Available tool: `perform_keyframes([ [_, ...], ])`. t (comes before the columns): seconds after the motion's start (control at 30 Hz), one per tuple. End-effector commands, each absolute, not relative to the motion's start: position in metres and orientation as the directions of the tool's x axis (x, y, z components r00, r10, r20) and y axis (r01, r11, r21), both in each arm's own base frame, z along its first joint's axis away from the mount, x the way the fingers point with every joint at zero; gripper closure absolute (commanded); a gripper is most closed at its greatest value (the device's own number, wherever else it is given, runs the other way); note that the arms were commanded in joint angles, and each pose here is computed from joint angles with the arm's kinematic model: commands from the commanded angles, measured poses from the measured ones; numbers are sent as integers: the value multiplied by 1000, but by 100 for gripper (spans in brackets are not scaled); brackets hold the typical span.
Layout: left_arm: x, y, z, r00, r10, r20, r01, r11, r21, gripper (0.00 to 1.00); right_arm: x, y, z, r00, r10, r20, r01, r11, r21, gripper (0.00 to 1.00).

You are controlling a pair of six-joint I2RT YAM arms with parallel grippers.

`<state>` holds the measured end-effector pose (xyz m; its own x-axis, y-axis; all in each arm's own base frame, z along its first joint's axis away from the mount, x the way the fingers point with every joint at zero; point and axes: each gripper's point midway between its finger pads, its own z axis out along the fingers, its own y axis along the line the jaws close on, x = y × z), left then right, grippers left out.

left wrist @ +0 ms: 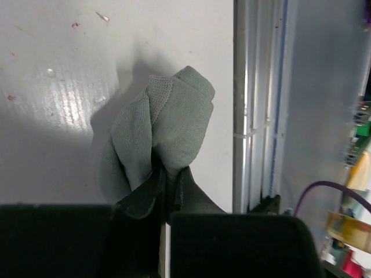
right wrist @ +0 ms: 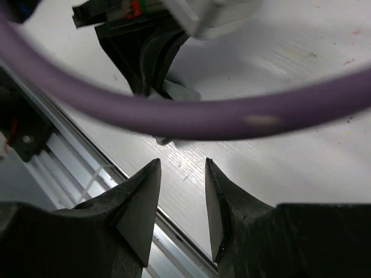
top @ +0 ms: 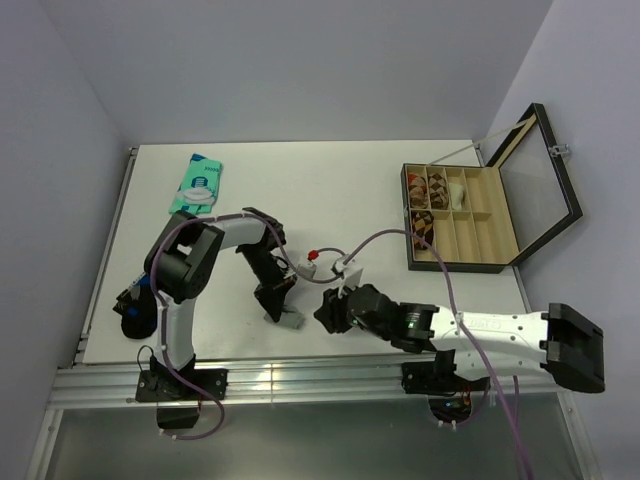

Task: Roll the socks
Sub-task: Roll the sock at the center of the board.

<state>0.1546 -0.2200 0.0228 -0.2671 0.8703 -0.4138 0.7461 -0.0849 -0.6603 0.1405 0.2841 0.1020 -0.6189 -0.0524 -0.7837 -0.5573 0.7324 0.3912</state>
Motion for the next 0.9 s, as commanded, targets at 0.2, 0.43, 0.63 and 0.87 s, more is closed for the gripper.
perform_keyframes([
  [0.2, 153, -213, 19, -287, 905, -315, 664, -49, -746, 100, 128, 345, 113, -437, -232, -869, -702, 692, 168, 57],
  [0.43, 156, -213, 13, -298, 914, -277, 657, -14, -754, 100, 130, 376, 85, -383, -418, -824, -741, 671, 4, 51],
  [0.63, 154, -209, 8, -310, 923, -227, 634, 23, -773, 100, 134, 387, 71, -360, -492, -793, -757, 651, -60, 49],
  [0.87, 153, -205, 6, -299, 931, -209, 626, 26, -779, 100, 144, 381, 62, -355, -524, -774, -742, 661, -107, 48],
])
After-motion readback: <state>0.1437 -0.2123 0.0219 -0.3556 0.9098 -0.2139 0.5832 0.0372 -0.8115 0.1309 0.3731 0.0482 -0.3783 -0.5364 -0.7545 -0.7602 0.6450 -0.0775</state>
